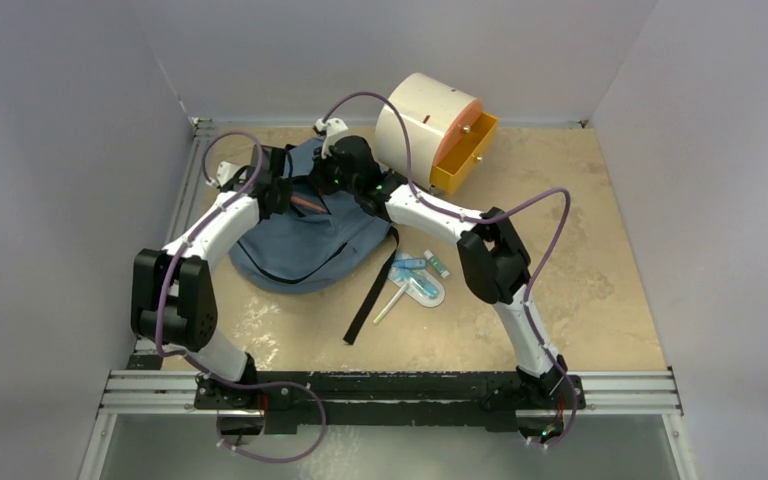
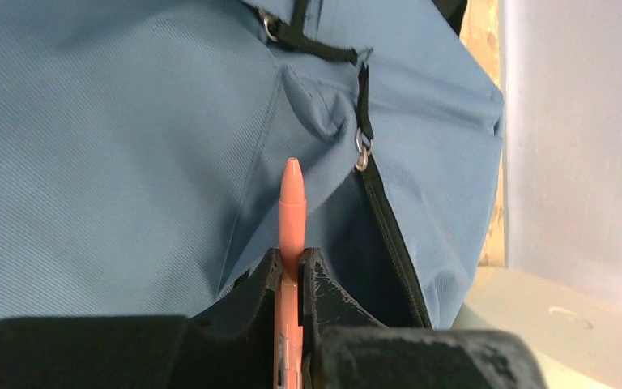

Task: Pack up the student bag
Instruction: Place the stationery in the student bag.

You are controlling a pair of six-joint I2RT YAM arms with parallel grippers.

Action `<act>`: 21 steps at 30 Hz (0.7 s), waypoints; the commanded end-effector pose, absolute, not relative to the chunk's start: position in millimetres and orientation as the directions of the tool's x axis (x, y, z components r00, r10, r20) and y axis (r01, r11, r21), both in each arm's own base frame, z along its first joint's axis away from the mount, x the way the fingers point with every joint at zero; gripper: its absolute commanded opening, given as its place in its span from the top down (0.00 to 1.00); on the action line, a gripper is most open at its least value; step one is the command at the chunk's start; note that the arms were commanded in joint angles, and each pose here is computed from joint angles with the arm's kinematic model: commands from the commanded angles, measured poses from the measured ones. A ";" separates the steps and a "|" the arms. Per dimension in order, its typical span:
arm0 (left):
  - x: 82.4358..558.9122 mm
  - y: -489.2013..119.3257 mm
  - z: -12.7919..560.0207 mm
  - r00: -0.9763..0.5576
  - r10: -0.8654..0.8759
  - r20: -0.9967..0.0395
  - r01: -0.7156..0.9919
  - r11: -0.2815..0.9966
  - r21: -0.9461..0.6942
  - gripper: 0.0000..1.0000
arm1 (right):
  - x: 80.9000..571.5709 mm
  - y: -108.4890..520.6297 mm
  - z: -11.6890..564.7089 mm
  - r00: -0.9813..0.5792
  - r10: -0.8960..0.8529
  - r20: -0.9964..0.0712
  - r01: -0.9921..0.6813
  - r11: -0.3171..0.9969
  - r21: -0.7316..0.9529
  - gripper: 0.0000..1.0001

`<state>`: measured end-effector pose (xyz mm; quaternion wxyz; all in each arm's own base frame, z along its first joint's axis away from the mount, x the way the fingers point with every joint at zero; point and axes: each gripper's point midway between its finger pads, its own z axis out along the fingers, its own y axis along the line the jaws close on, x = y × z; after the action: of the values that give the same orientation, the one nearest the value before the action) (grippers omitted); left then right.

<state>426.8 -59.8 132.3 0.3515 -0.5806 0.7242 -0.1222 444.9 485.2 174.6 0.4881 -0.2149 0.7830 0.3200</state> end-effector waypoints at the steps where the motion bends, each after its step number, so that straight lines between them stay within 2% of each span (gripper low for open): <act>1: 438.4 -42.0 158.3 0.040 -0.912 -0.408 -0.743 0.246 -0.623 1.00 | 440.7 486.8 261.1 -0.334 0.100 -0.937 -0.689 0.653 0.315 1.00; 9: 444.3 -36.5 160.5 0.060 -0.899 -0.435 -0.742 0.251 -0.622 1.00 | 441.0 487.9 263.4 -0.335 0.108 -0.936 -0.688 0.651 0.321 1.00; 21: 461.3 -70.0 146.7 -0.007 -0.904 -0.427 -0.722 0.300 -0.624 1.00 | 433.0 492.5 267.7 -0.356 0.104 -0.928 -0.711 0.615 0.342 1.00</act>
<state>440.8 -55.9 123.3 0.3731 -0.5870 0.7138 -0.0819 441.7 487.4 174.7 0.4803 -0.2130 0.7842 0.3300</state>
